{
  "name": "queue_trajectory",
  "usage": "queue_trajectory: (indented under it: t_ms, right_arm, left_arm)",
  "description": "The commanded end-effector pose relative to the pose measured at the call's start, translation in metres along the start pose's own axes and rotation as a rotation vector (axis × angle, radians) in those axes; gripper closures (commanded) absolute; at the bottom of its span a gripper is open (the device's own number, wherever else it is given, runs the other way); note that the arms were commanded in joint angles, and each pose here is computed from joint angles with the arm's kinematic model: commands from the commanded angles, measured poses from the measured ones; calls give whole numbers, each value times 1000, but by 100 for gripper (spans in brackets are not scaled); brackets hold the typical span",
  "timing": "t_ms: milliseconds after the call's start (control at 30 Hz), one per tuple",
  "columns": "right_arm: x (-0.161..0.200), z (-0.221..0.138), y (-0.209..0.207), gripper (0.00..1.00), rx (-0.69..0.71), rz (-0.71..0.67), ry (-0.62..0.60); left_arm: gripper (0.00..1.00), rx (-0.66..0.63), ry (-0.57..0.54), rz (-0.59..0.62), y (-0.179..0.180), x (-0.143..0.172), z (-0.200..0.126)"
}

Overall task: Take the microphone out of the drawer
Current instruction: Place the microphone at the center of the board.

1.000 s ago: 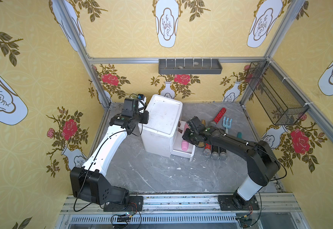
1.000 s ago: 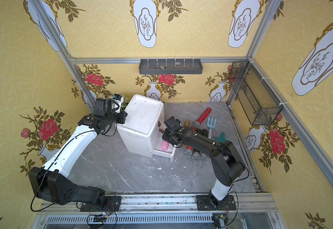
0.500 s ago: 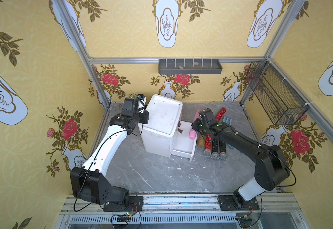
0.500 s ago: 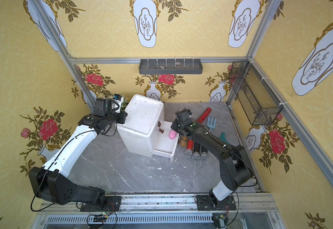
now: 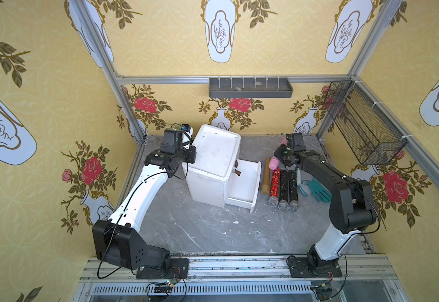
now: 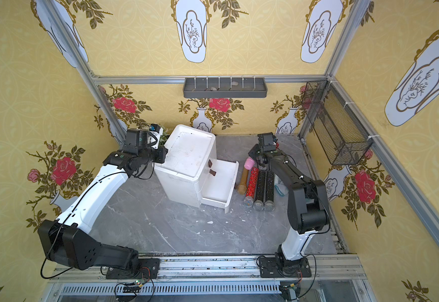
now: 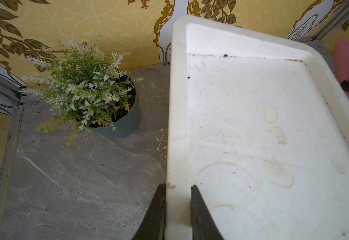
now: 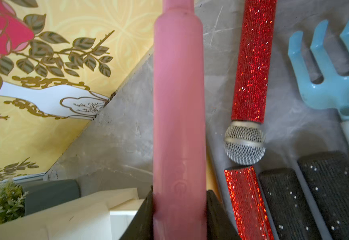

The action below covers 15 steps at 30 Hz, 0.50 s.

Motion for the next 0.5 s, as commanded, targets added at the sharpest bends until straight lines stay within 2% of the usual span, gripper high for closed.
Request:
queue_trajectory:
  t_ms: [0,267,467]
  right_arm:
    - [-16,15,9,78,-53,16,-14]
    - [-40,73,-6,77,-10,112,-11]
    - [-55,102,-17,75,6,162,-19]
  left_arm:
    - [100,70,189,-24,-13,47,10]
    - [100,65,192,-22,-12,48,10]
    - [100,66,197,-21,-12,49,11]
Point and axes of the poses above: each gripper's point midway between its finger pads, its own z axis out along the fingers, its own y axis along the line the jaws close on, x = y × z, the point moved 1 cm from there along -z, back along the fingers, and after that the axes turned 8 degrees about z, right-handed, at the moved point
